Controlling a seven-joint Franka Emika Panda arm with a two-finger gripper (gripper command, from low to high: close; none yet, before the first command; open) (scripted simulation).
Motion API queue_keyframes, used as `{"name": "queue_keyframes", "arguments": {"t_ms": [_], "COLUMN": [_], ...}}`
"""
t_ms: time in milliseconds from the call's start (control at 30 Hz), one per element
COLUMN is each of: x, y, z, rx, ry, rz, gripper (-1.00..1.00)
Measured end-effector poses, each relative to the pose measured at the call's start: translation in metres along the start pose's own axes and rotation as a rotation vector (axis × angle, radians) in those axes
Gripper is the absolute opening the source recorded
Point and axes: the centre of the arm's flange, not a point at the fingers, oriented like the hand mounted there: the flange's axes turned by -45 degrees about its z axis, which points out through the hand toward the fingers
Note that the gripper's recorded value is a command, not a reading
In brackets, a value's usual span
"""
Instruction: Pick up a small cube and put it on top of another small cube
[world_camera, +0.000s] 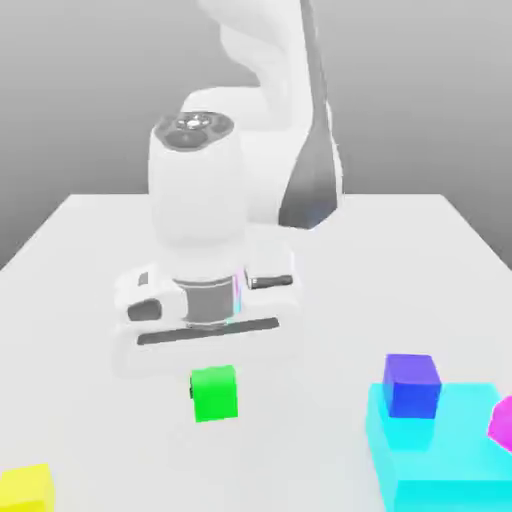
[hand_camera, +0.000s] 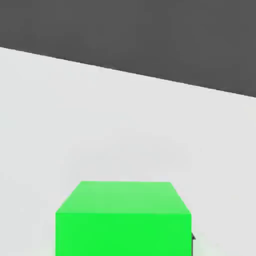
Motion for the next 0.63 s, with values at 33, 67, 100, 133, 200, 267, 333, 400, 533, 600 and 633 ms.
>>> {"name": "queue_keyframes", "arguments": {"t_ms": [33, 67, 100, 133, 200, 267, 333, 400, 533, 600, 633], "x": [0.006, 0.011, 0.016, 0.02, 0.025, 0.027, 0.027, 0.026, 0.025, 0.026, 0.026], "y": [-0.016, -0.033, -0.05, -0.066, -0.098, -0.128, -0.157, -0.183, -0.191, -0.19, -0.19], "z": [-0.005, -0.01, -0.015, -0.02, -0.03, -0.041, -0.051, -0.052, -0.004, -0.004, -0.004], "rx": [0.0, 0.0, 0.0, -0.001, -0.002, -0.004, -0.006, -0.008, -0.011, -0.011, -0.011], "ry": [-0.001, -0.001, -0.002, -0.003, -0.004, -0.006, -0.007, -0.009, -0.01, -0.01, -0.01], "rz": [-0.063, -0.126, -0.189, -0.25, -0.371, -0.486, -0.601, -0.697, -0.729, -0.728, -0.728], "gripper": [-1.0, -1.0, -1.0, -1.0, -1.0, -1.0, -1.0, -1.0, 1.0, 1.0, 1.0]}}
